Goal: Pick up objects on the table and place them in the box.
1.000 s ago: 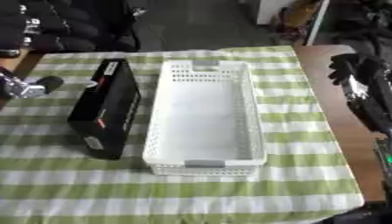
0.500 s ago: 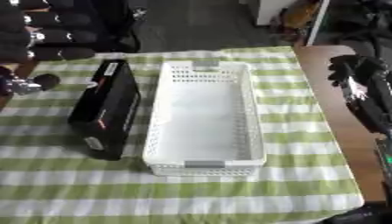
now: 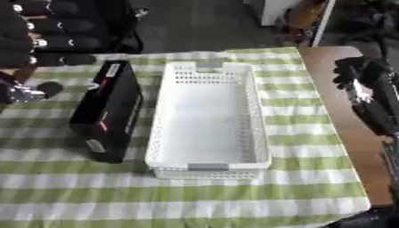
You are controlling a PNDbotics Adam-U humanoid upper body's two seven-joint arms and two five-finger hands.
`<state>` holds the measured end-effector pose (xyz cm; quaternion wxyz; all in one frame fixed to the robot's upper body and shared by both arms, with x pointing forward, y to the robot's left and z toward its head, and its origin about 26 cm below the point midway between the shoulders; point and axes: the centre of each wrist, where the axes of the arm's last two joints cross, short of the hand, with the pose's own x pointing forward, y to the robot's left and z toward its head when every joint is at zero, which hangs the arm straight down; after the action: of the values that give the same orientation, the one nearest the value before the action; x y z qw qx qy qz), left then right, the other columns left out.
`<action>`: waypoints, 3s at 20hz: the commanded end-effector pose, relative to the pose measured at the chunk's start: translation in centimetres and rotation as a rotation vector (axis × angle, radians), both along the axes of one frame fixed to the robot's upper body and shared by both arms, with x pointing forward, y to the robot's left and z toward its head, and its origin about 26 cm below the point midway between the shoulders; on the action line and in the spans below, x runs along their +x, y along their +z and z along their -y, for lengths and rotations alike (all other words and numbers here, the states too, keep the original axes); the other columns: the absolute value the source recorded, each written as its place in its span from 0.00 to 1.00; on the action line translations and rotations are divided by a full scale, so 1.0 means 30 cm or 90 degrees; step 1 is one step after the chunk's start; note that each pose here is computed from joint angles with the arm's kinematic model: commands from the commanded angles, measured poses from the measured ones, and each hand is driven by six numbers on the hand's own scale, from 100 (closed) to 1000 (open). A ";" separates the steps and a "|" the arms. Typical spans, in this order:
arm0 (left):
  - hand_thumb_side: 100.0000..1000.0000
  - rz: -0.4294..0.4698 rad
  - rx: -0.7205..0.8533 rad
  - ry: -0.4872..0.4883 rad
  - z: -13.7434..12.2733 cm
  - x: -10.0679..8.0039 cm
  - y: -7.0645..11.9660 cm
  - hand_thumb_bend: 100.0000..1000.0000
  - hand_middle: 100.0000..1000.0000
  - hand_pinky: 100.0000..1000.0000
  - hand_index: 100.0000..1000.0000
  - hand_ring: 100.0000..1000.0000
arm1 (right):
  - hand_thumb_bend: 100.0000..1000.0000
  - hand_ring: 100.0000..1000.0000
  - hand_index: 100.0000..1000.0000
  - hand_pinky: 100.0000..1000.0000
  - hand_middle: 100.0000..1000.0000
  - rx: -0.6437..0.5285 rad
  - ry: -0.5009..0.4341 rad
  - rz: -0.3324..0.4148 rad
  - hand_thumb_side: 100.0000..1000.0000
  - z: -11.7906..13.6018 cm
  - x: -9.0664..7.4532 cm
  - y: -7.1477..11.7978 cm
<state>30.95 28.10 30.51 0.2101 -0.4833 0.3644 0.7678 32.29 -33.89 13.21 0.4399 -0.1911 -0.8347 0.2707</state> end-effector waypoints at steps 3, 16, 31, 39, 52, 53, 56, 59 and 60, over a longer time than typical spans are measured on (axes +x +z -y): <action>0.56 0.124 0.057 0.044 0.017 -0.053 0.027 1.00 0.96 1.00 1.00 1.00 | 0.17 0.50 0.69 0.46 0.53 -0.017 -0.002 0.011 0.75 0.020 -0.002 0.030; 0.50 0.171 0.152 0.039 0.058 -0.049 -0.030 1.00 0.97 1.00 1.00 1.00 | 0.17 0.50 0.69 0.46 0.53 -0.021 0.001 0.006 0.75 0.023 -0.002 0.027; 0.71 -0.026 0.181 0.042 -0.009 -0.032 -0.096 1.00 0.95 1.00 1.00 1.00 | 0.17 0.50 0.69 0.46 0.53 -0.026 0.002 0.001 0.75 0.030 -0.003 0.025; 0.77 0.030 0.190 0.116 -0.030 -0.039 -0.081 1.00 1.00 1.00 1.00 1.00 | 0.17 0.50 0.69 0.46 0.53 -0.027 -0.001 -0.003 0.74 0.037 -0.005 0.020; 0.29 0.039 0.005 -0.108 -0.025 -0.052 -0.054 0.91 0.54 0.84 0.39 0.72 | 0.17 0.50 0.69 0.46 0.53 -0.028 0.001 -0.004 0.74 0.036 -0.005 0.019; 0.27 0.041 0.003 -0.111 -0.028 -0.049 -0.056 0.91 0.35 0.70 0.39 0.46 | 0.17 0.50 0.69 0.46 0.53 -0.028 0.001 -0.004 0.74 0.036 -0.005 0.019; 0.23 0.042 -0.003 -0.106 -0.041 -0.037 -0.065 0.93 0.15 0.13 0.38 0.01 | 0.18 0.50 0.69 0.46 0.53 -0.029 0.002 -0.005 0.75 0.036 -0.005 0.018; 0.09 0.037 0.005 -0.060 -0.059 -0.020 -0.076 0.89 0.12 0.08 0.36 0.00 | 0.17 0.50 0.69 0.46 0.53 -0.029 0.003 -0.005 0.74 0.035 -0.004 0.019; 0.10 0.034 0.006 -0.052 -0.059 -0.018 -0.078 0.88 0.12 0.10 0.36 0.00 | 0.17 0.50 0.69 0.46 0.53 -0.029 0.003 -0.005 0.74 0.035 -0.004 0.018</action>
<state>30.41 29.43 27.19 0.2557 -0.4729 0.3913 0.7469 32.20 -34.36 12.80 0.4484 -0.1871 -0.8267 0.2836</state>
